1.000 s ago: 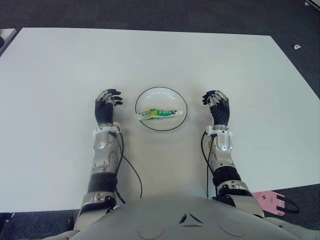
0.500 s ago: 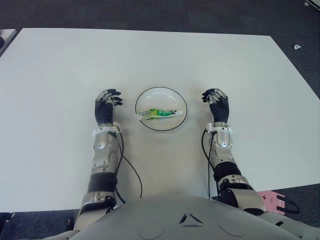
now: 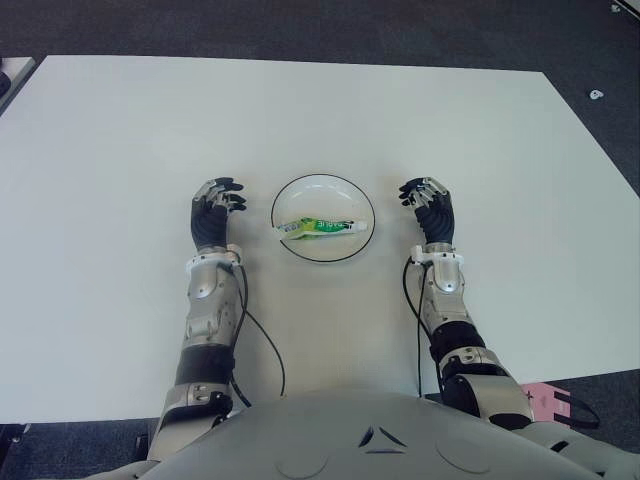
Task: Put the toothpaste on the table into the plate.
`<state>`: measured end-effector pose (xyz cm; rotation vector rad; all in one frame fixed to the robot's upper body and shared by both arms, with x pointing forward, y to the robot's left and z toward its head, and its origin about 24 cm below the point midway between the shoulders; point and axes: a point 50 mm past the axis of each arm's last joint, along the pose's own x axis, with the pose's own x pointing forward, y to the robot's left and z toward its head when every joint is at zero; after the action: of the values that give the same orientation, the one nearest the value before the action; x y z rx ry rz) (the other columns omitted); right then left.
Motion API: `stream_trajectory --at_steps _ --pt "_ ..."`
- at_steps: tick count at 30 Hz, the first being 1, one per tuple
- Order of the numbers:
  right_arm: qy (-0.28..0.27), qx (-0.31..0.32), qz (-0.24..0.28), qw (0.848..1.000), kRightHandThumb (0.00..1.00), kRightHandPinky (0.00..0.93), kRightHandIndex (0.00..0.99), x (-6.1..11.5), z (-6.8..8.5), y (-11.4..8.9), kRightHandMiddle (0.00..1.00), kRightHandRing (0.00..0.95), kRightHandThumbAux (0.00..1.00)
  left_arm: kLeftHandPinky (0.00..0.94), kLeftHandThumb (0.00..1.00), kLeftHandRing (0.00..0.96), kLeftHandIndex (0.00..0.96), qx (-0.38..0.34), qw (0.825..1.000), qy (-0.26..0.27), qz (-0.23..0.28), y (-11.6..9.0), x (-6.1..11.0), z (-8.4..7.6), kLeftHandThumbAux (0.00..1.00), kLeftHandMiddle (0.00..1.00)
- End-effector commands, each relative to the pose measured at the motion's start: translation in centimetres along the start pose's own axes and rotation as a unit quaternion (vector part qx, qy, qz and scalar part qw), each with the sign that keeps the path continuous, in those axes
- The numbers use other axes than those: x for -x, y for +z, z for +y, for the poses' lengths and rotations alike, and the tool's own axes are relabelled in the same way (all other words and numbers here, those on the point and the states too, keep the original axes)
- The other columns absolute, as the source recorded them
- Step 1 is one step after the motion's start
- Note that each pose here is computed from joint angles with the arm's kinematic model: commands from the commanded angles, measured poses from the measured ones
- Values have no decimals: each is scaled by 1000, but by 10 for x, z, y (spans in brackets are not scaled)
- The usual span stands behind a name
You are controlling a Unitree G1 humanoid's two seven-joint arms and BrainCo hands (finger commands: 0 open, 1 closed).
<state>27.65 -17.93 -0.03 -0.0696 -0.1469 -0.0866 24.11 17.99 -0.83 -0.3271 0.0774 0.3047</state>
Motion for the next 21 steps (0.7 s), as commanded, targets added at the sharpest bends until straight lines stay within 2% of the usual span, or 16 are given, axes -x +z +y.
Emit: stream_trajectory --at_steps 1,21 --pt "9 25 87 996 709 501 429 32 -5 -32 495 493 731 553 837 575 416 8 990 53 133 -49 26 17 679 482" --pt "11 16 125 992 714 467 424 42 5 -35 475 465 732 553 833 604 398 -2 992 28 122 -49 25 19 682 495"
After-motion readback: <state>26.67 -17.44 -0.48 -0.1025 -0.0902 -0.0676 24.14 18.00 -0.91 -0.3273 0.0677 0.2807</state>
